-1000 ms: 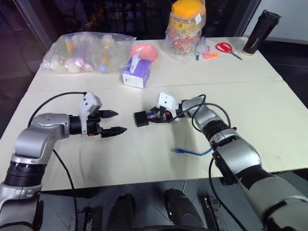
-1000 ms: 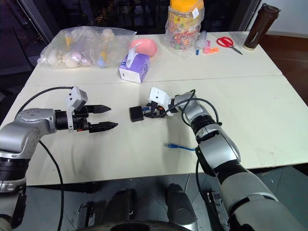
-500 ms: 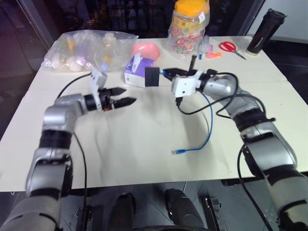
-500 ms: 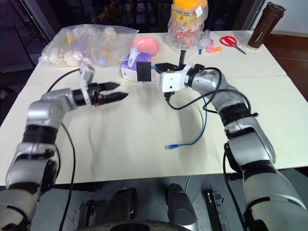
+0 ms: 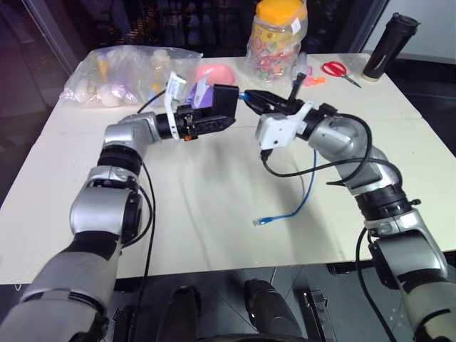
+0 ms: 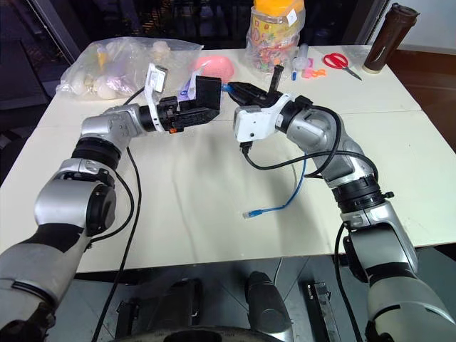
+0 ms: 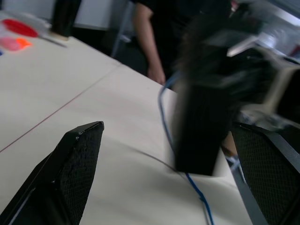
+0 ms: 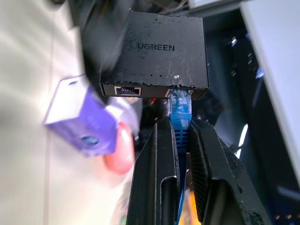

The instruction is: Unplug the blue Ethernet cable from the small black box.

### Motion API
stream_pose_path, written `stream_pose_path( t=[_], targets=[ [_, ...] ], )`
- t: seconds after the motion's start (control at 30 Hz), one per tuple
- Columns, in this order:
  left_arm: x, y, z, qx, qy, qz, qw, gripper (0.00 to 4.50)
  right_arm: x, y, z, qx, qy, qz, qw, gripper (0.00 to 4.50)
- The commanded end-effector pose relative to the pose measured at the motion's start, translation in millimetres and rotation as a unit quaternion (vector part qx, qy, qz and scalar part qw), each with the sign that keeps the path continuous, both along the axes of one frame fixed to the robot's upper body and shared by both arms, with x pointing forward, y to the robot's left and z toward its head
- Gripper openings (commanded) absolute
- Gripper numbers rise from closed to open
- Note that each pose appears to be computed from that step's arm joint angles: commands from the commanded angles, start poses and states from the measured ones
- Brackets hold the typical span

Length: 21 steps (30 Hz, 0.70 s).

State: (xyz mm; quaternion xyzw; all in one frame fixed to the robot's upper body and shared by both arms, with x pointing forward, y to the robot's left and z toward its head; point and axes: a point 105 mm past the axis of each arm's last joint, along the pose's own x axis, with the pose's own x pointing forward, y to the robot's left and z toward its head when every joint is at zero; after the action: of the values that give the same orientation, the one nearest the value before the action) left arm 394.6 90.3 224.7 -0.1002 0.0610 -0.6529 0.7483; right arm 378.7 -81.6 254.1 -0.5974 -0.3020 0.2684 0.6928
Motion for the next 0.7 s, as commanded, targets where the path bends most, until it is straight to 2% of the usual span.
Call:
stream_pose_path(
  t=[0.03,0.27,0.67,0.7],
  targets=[
    [-8.2,9.9,5.7,0.02,-0.026,-0.029,0.999,4.5,-1.7,-6.4,15.7,0.007,-0.022,-0.013,1.0,0.04],
    [2.0,17.7,9.8,0.019,-0.041,0.021,0.999,4.5,-1.8,-5.7,10.1,0.008,-0.011,-0.01,1.0,0.04],
    [6.7,-9.3,18.7,-0.023,-0.029,0.013,0.999,4.5,-12.7,8.1,3.5,0.007,0.001,0.015,1.0,0.04],
    [6.6,-10.5,19.4,-0.028,-0.024,0.011,0.999,3.96,-13.3,8.4,2.9,0.007,0.002,0.015,1.0,0.0]
  ],
)
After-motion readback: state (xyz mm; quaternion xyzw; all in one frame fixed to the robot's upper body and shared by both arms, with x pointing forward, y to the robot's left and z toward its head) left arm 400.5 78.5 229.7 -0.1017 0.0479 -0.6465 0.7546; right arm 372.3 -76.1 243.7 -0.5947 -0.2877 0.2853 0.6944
